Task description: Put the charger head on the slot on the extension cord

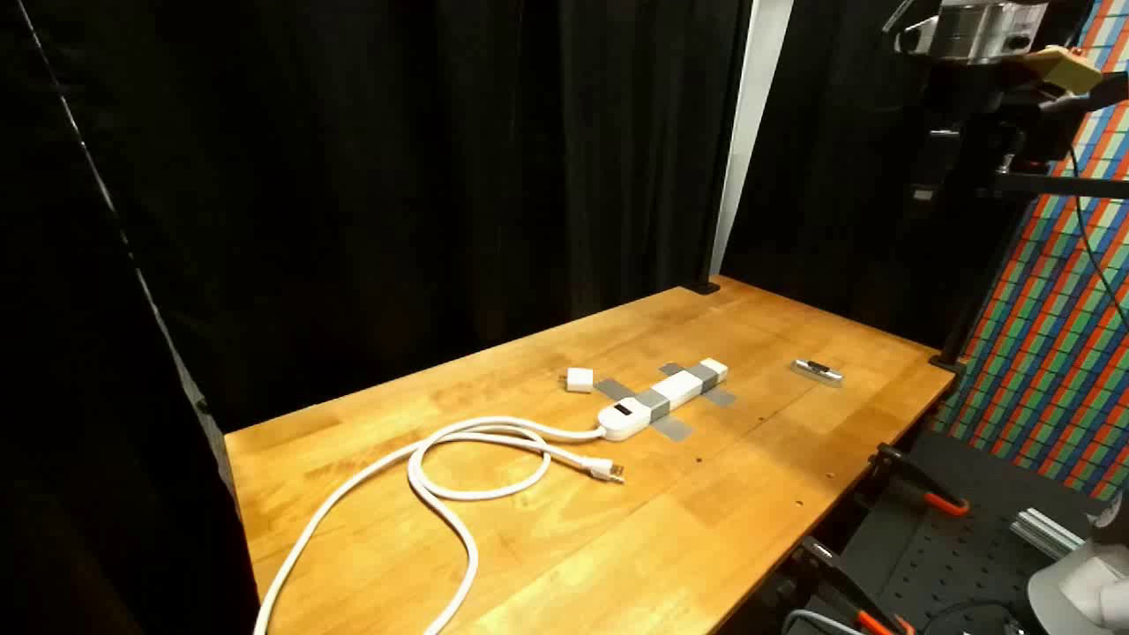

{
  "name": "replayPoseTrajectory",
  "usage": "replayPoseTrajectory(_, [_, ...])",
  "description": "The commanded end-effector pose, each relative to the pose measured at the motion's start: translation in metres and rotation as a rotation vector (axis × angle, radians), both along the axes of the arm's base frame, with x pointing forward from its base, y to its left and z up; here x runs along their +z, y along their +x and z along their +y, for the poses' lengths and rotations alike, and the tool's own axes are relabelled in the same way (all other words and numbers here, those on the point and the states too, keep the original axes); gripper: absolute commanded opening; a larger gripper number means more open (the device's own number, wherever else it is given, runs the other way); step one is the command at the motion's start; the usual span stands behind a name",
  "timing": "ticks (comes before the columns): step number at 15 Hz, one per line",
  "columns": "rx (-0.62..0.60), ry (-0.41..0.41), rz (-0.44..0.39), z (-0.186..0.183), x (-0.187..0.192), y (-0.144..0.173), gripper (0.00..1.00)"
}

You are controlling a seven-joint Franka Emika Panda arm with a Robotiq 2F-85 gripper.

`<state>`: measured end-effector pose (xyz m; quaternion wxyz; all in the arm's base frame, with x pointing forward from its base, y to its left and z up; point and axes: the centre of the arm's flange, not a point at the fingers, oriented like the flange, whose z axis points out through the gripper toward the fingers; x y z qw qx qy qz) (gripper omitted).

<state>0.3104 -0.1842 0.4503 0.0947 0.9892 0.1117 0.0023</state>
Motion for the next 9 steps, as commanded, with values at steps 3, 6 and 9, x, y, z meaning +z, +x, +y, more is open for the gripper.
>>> replayPoseTrajectory(3, [-0.002,-0.006,-0.016,-0.0019,0.0075,0.0014,1.00])
replayPoseTrajectory(6, [-0.002,-0.007,-0.018,-0.0021,0.0083,0.0015,1.00])
replayPoseTrajectory(9, [-0.002,-0.007,-0.018,-0.0021,0.0083,0.0015,1.00])
